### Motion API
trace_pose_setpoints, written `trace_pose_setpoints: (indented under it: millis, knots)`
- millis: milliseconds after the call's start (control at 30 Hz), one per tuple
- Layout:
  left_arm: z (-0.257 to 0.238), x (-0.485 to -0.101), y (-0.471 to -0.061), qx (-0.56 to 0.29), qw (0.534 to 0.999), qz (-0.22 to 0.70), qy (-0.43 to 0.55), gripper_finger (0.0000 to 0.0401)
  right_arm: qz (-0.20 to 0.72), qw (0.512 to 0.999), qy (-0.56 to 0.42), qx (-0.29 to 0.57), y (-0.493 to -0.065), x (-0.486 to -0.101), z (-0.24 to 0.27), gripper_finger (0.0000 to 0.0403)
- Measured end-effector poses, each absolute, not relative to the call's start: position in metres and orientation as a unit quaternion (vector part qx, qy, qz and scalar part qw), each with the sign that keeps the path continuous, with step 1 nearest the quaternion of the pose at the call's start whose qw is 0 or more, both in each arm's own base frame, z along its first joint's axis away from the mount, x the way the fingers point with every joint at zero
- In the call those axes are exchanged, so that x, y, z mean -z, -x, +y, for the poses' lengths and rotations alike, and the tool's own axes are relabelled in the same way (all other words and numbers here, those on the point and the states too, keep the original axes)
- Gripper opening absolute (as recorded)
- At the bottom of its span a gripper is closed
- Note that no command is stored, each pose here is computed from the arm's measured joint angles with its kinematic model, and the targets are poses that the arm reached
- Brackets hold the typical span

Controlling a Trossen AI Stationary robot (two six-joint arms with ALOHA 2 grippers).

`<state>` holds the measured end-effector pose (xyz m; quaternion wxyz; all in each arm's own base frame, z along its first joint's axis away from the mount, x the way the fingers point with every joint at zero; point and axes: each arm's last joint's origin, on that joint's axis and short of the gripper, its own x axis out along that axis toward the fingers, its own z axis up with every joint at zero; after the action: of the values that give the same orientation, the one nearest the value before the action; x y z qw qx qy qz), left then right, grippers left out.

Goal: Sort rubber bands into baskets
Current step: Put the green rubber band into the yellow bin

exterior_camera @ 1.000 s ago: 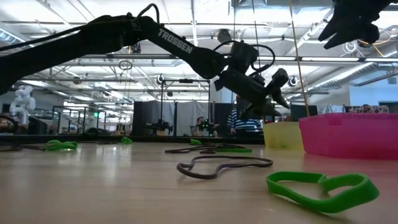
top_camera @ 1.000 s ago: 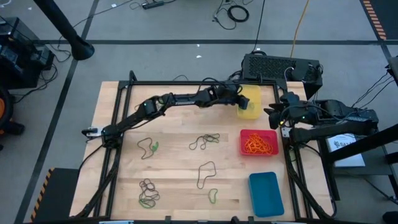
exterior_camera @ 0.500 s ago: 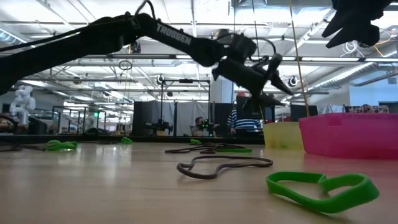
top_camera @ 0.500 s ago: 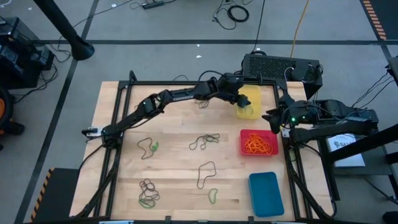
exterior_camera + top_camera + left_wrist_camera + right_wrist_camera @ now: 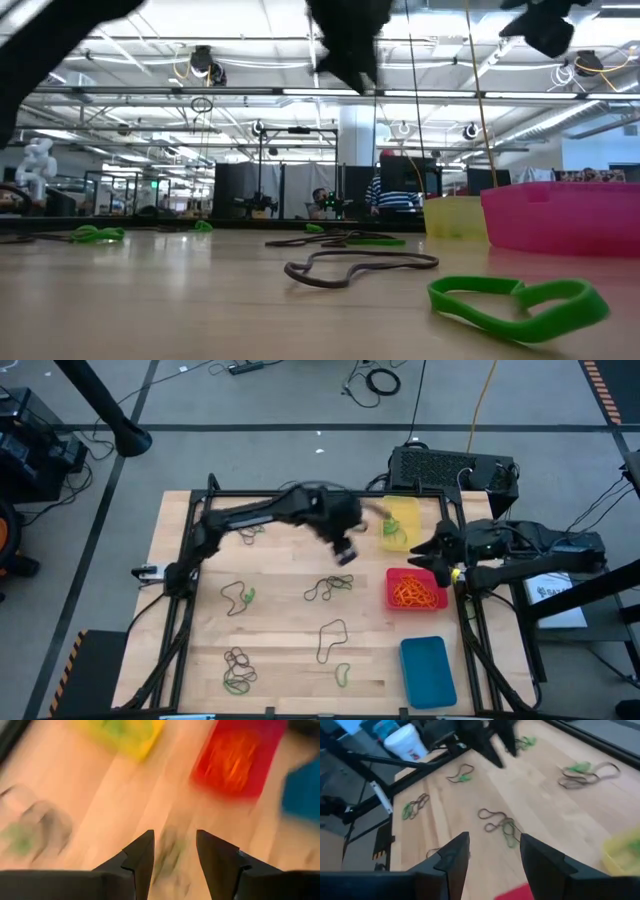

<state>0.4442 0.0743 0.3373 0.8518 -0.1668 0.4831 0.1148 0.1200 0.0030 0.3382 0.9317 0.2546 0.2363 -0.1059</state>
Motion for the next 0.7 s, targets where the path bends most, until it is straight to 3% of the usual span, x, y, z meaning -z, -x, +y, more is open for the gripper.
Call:
trace_pose_setpoints:
  millis: [167, 367, 700]
  knots:
    - [0.011, -0.367, -0.394, -0.135, 0.797, 0.580, 0.105, 0.0152, 0.228, 0.940, -0.247, 0.061, -0.146, -0.339, 0.013, 0.0169]
    - [-0.057, -0.396, -0.354, -0.094, 0.819, 0.562, 0.070, 0.0152, 0.200, 0.945, -0.260, -0.010, -0.189, -0.338, 0.034, 0.0169]
    - [-0.085, -0.385, -0.271, -0.098, 0.811, 0.577, -0.013, 0.0152, 0.184, 0.917, -0.352, -0.027, -0.254, -0.308, 0.088, 0.0169]
